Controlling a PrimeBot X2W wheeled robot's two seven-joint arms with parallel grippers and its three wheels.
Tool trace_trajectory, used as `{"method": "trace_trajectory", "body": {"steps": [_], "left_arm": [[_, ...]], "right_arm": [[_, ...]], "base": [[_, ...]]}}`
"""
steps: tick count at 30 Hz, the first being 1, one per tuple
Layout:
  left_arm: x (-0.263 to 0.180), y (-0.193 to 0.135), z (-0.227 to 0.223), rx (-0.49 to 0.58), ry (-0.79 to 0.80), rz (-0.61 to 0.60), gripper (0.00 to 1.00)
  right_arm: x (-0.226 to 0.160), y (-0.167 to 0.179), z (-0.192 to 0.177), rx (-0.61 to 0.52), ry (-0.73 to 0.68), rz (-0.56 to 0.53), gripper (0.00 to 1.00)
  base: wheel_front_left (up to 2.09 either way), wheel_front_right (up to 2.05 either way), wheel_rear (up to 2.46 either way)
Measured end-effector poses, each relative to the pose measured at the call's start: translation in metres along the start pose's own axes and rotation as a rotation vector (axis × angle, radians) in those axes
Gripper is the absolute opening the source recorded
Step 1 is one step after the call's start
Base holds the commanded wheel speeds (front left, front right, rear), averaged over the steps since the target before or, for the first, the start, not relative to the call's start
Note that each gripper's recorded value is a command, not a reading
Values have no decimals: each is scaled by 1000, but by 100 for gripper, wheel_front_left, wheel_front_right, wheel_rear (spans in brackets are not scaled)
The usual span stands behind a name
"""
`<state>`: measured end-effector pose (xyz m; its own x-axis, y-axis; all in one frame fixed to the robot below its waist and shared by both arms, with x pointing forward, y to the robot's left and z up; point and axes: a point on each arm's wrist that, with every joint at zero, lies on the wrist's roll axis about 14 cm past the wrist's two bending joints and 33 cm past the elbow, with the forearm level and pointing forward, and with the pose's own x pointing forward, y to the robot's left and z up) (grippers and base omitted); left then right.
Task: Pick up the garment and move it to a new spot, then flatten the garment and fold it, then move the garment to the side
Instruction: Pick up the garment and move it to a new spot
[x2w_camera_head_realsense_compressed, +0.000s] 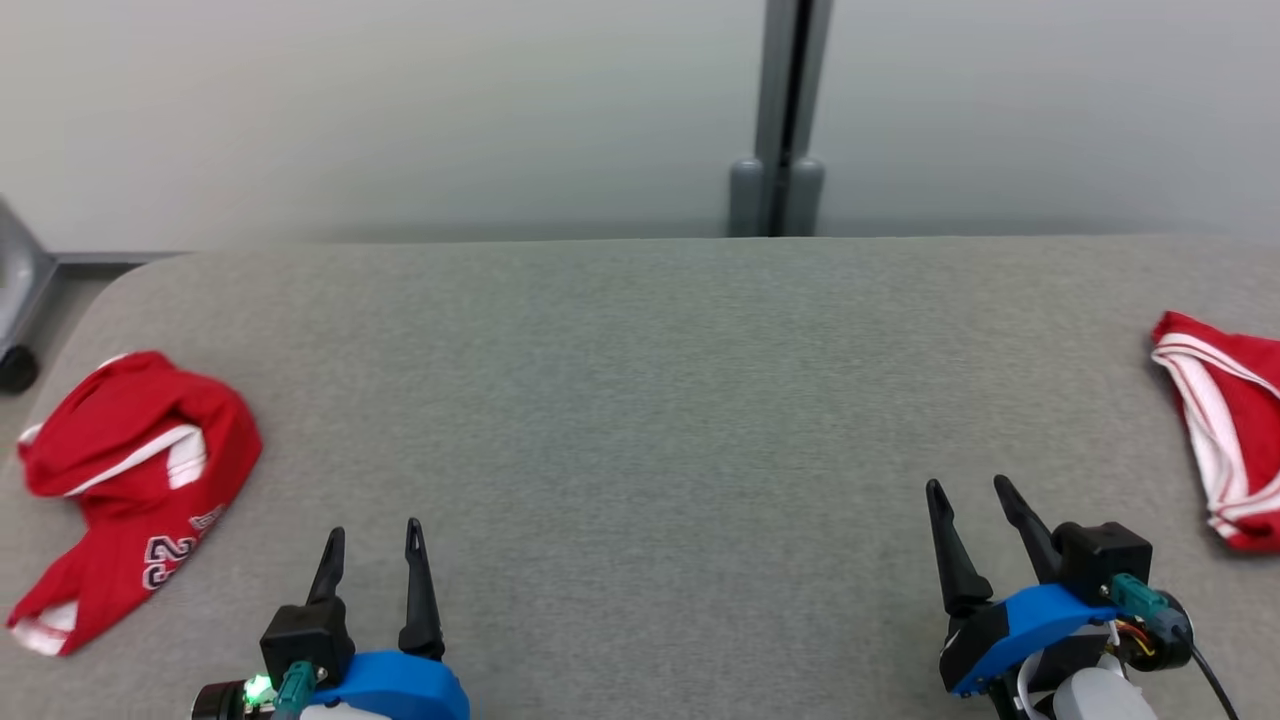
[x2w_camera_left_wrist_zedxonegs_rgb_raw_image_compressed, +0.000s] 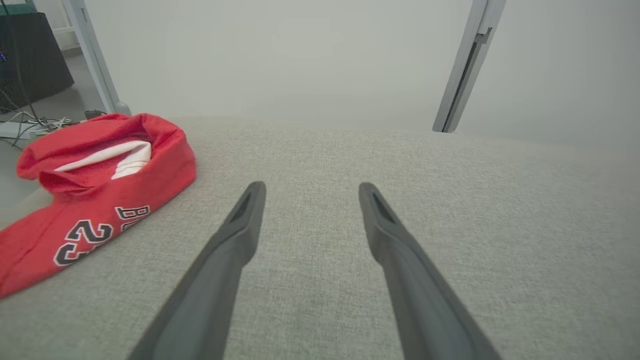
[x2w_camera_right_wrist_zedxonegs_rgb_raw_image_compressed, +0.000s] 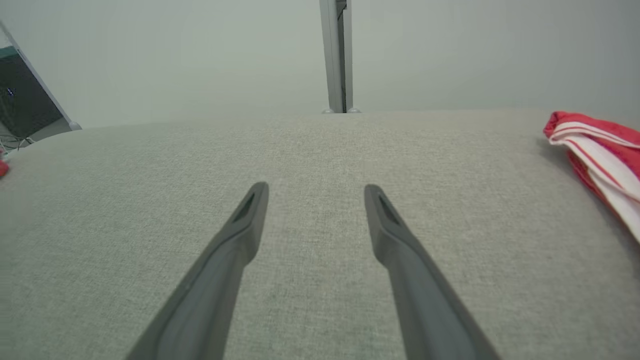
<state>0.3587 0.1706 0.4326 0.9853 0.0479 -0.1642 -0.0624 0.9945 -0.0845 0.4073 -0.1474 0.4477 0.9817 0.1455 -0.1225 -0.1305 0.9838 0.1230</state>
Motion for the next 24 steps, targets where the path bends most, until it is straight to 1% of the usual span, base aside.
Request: {"method": "trace_trajectory", "body": {"steps": [4,8,17,20,24], "left_arm": [[-11,25,0,-11,-4,82,100],[-28,58,-5,-26,6,192,100],[-83,127,-24,-62,49,456,100],[-96,141,-27,-73,56,517,100],[-101,149,-28,-76,62,548,100]], "right_arm": [[14,29,-1,-7,5,83,100],[27,69,-7,-24,23,199,100],[43,153,-19,-34,57,435,100],[44,171,-25,-34,72,486,100],[45,180,-31,-32,84,513,100]], "base": [[0,0,0],[0,0,0],[0,0,0],[0,0,0],[0,0,0]]}}
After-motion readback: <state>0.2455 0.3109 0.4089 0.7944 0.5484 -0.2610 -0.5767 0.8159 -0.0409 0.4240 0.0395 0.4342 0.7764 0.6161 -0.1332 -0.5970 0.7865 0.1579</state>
